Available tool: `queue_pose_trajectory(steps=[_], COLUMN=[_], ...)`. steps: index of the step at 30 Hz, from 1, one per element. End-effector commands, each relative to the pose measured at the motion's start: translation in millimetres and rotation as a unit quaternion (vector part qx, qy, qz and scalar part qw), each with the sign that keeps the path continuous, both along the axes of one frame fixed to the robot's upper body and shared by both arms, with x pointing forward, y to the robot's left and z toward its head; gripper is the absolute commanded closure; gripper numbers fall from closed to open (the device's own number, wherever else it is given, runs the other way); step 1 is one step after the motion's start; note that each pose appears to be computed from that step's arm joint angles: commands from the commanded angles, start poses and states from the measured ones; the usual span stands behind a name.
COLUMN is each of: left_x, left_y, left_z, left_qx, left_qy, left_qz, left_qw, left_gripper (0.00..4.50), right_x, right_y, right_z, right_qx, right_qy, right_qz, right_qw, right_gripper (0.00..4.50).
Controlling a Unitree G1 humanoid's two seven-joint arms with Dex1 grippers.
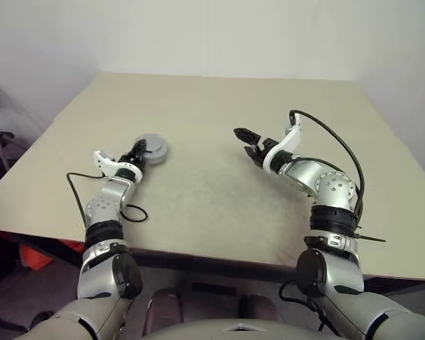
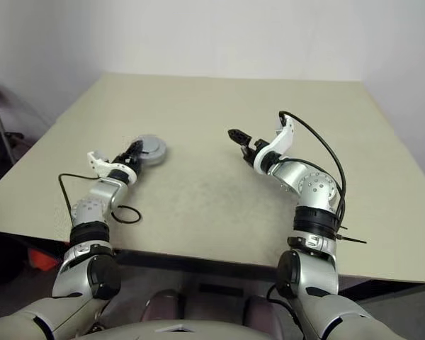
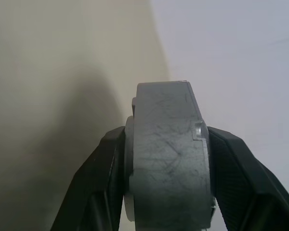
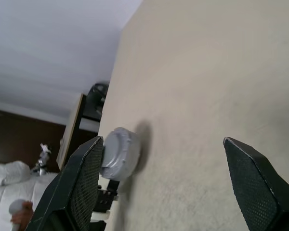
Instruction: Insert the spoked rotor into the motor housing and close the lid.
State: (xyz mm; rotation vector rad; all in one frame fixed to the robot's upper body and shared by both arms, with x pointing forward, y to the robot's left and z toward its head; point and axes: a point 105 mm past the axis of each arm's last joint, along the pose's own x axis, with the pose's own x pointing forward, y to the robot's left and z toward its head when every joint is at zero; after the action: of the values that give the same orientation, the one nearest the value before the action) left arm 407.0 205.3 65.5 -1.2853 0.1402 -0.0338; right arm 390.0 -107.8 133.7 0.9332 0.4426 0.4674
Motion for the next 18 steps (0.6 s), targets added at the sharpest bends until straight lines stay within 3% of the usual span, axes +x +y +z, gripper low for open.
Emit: queue_pose_trajectory(steps=[1, 7, 14, 18], left_x=[12, 11, 6, 6], left_y=[-2, 9, 57, 77], left_z=[18, 4, 4, 15], left_qx=[0.011, 0.029, 0.092, 0.128], left_qy=[-0.017, 0.016, 0.038, 0.025], left_qz=[0.008, 0.033, 0.117, 0.149], left_qw=[1.0, 0.999, 0.988, 0.98], left_gripper=[2.38, 2.38, 0.04, 0.02], right_x=[4, 6, 9, 11], right_y=[2, 2, 3, 2], right_z=[14, 12, 7, 4], right_qx=[0.003, 0.0, -0.006, -0.009], right_qy=[-0.026, -0.023, -0.01, -0.002], right_qz=[0.001, 0.003, 0.011, 0.01], right_qw=[1.0, 1.0, 1.0, 1.0], right_gripper=[0.02, 0.02, 0.0, 0.0])
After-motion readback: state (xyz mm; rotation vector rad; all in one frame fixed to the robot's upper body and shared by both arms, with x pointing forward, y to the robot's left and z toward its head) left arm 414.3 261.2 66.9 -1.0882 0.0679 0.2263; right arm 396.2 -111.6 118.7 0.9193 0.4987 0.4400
